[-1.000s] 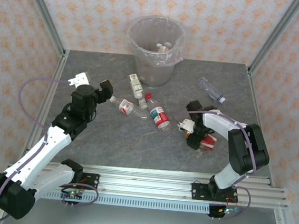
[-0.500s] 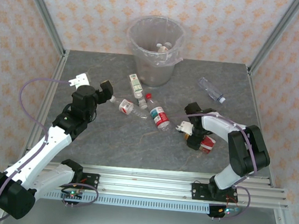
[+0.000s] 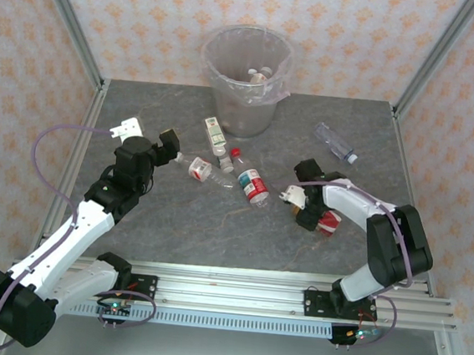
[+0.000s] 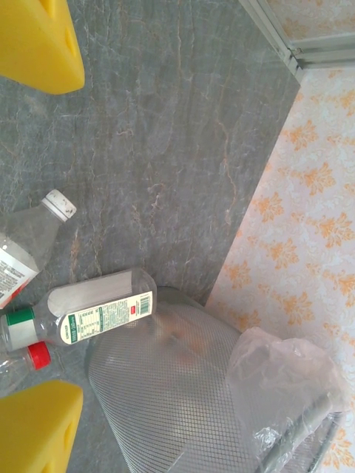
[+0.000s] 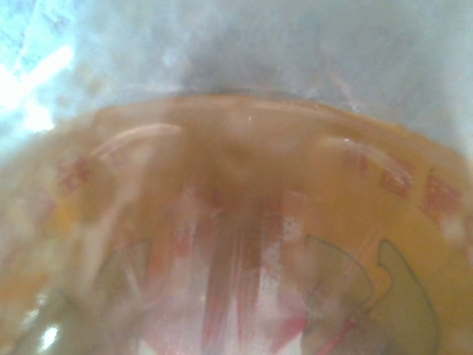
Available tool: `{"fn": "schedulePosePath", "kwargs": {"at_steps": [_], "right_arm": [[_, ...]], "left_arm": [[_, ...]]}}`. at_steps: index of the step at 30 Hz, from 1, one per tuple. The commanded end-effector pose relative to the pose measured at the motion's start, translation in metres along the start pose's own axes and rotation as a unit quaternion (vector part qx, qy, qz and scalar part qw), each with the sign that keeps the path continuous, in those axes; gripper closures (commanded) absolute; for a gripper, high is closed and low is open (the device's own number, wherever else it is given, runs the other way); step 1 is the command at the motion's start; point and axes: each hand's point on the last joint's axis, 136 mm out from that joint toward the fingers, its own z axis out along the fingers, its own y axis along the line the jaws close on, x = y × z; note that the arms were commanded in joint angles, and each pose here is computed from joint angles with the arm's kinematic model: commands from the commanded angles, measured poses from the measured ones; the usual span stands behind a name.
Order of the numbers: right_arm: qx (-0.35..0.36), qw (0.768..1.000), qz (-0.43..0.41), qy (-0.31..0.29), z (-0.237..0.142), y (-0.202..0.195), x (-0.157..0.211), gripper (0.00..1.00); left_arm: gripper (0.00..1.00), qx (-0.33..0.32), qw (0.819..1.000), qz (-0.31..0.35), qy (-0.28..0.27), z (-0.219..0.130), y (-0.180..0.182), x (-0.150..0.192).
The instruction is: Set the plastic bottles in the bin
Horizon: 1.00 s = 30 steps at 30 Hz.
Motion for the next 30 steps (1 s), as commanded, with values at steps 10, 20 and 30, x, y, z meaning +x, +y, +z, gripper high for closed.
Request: {"fn": "schedulePosePath", "kwargs": {"at_steps": [10, 20, 30], "right_arm": [[0.044, 0.981, 0.099, -0.163, -0.041, -0.022, -0.050, 0.48], [0.082, 0.944, 0.151, -0.282, -0.082, -0.043, -0.078, 0.51], [0.061, 0.876, 0.208, -0.432, -0.143, -0.056, -0.114, 0.50]], "left_arm": [[0.00, 0.008, 1.000, -0.013, 0.007, 0.015, -0.011, 0.001], [0.00, 0.013, 1.000, -0.007, 0.013, 0.022, -0.014, 0.007], [0.00, 0.008, 1.000, -0.006, 0.028, 0.027, -0.015, 0.012]]}}
